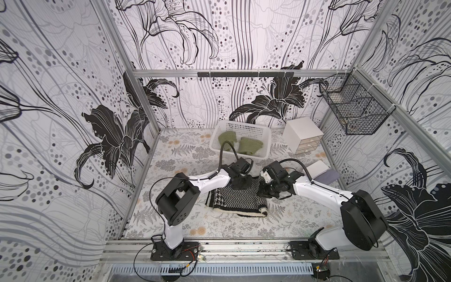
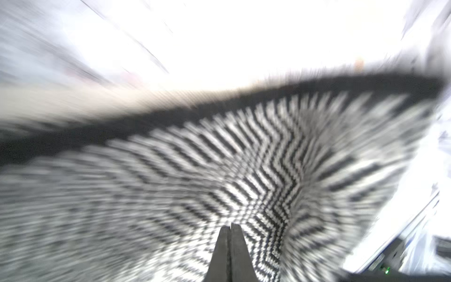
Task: Roll up the scarf and place it into the basket
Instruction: Roll the scarf at the center of the board.
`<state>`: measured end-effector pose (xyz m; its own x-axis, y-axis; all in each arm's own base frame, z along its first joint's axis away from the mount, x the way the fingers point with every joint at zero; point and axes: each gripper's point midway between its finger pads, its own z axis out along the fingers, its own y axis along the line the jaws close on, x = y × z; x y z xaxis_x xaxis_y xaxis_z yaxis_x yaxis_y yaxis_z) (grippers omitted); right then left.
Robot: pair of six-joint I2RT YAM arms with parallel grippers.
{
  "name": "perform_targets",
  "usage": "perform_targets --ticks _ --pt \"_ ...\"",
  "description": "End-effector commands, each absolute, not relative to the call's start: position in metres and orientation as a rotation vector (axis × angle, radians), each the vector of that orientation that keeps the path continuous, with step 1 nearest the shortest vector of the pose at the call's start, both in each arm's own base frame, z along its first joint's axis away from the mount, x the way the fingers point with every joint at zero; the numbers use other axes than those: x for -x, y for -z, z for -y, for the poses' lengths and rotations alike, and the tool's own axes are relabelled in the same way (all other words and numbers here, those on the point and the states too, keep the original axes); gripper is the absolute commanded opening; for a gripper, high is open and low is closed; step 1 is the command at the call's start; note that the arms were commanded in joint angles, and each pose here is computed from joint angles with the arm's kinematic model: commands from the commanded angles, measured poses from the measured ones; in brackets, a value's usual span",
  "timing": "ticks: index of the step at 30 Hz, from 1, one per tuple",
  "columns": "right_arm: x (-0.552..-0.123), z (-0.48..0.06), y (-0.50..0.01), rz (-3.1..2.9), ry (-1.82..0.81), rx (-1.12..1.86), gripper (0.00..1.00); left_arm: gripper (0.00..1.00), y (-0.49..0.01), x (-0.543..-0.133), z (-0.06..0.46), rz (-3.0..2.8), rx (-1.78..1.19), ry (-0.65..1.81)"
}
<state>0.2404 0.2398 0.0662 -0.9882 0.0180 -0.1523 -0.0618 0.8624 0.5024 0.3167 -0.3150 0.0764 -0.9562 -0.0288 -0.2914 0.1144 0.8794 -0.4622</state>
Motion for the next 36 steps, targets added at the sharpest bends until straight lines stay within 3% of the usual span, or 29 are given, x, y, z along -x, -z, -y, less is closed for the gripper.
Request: perform_targets --ticks 1,8,18,23,24,27,29,36 --pt "-0.248 -0.251 -0.057 -2.875 -0.832 0.021 0.00 0.00 -0.096 -0.320 0.316 -2.709 -0.096 0.757" --pt "-0.258 -0.256 -0.037 -2.845 -0.831 0.012 0.00 0.00 -0.088 -0.318 0.348 -2.713 -0.116 0.971" --pt "-0.255 -0.255 -0.030 -2.861 -0.826 0.024 0.00 0.00 -0.056 -0.323 0.368 -2.725 -0.082 1.079" --pt "-0.253 -0.242 -0.045 -2.850 -0.751 0.023 0.00 0.00 -0.016 -0.317 0.339 -2.872 0.029 0.845" --pt "-0.251 -0.237 -0.051 -2.840 -0.731 0.022 0.05 0.00 -0.011 -0.315 0.331 -2.885 0.049 0.820" --pt "-0.245 -0.218 -0.064 -2.824 -0.664 0.002 0.35 0.00 -0.008 -0.309 0.319 -2.887 0.056 0.772" --pt "-0.242 -0.209 -0.065 -2.827 -0.638 -0.019 0.44 0.00 -0.008 -0.308 0.318 -2.886 0.038 0.771" --pt "-0.247 -0.201 -0.055 -2.848 -0.616 -0.041 0.45 0.00 -0.004 -0.303 0.315 -2.884 0.056 0.782"
